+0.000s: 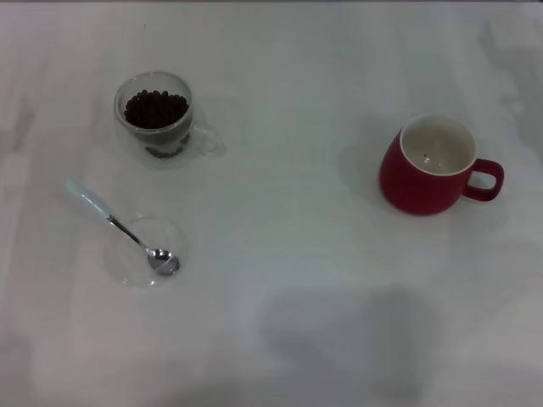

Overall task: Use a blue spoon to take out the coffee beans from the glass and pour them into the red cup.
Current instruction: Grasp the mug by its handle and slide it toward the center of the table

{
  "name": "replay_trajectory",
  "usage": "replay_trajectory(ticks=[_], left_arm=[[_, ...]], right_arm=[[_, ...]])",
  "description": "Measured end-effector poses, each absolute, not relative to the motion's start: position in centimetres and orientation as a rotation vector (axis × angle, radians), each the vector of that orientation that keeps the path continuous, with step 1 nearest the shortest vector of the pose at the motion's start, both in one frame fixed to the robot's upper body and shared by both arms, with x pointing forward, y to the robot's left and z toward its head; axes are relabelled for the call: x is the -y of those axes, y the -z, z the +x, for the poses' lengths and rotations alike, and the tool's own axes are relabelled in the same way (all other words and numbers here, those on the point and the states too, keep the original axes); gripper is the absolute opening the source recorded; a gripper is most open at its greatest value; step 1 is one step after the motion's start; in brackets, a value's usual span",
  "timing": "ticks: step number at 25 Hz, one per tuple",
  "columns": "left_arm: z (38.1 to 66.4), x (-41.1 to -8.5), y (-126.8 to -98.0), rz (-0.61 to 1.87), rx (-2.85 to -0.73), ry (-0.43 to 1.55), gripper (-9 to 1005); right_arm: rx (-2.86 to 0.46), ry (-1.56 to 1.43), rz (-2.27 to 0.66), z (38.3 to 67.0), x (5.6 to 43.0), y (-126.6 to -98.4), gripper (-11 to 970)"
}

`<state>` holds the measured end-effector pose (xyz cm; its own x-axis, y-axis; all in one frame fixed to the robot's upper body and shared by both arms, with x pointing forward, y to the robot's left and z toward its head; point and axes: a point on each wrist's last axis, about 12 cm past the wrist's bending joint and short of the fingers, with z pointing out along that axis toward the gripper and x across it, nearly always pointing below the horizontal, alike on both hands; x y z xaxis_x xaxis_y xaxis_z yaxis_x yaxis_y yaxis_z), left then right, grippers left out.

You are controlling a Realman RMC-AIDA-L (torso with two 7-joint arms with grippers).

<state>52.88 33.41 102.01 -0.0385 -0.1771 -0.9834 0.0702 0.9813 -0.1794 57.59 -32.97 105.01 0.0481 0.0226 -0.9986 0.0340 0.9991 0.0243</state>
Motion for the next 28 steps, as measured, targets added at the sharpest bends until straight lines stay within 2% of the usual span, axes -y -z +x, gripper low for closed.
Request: replay_trajectory(ticks=[3,7,17,20,24,28], left_arm=[[52.4,-33.3,-101.9,-0.096,-1.589,0.22,874],[50.7,-33.8,-101.6,-0.106,-1.556,0.223,874],[48.8,-34.4,-101.1,-0.117,-1.555,0.216,873],[48.7,-34.5,-101.0,-0.11,-1.561,0.217,873],[48.6,-34.5,-101.1,-0.098,-1.556,0.213,874],[48.6,-34.4,-101.1,-0.093,-1.554,0.216,874]], right_arm=[[-1.529,-0.065,0.084,56.3,33.0,-104.3,860],[-1.48,-0.204,0.062,52.9,32.9,-103.6,858],[-1.455,-0.366,-0.019,39.5,35.4,-101.2,853],[-1.506,-0.386,-0.025,36.6,35.9,-100.6,852],[-1.595,-0.432,-0.026,34.6,35.9,-99.6,850],[-1.673,-0.44,-0.019,34.7,35.6,-98.7,848]])
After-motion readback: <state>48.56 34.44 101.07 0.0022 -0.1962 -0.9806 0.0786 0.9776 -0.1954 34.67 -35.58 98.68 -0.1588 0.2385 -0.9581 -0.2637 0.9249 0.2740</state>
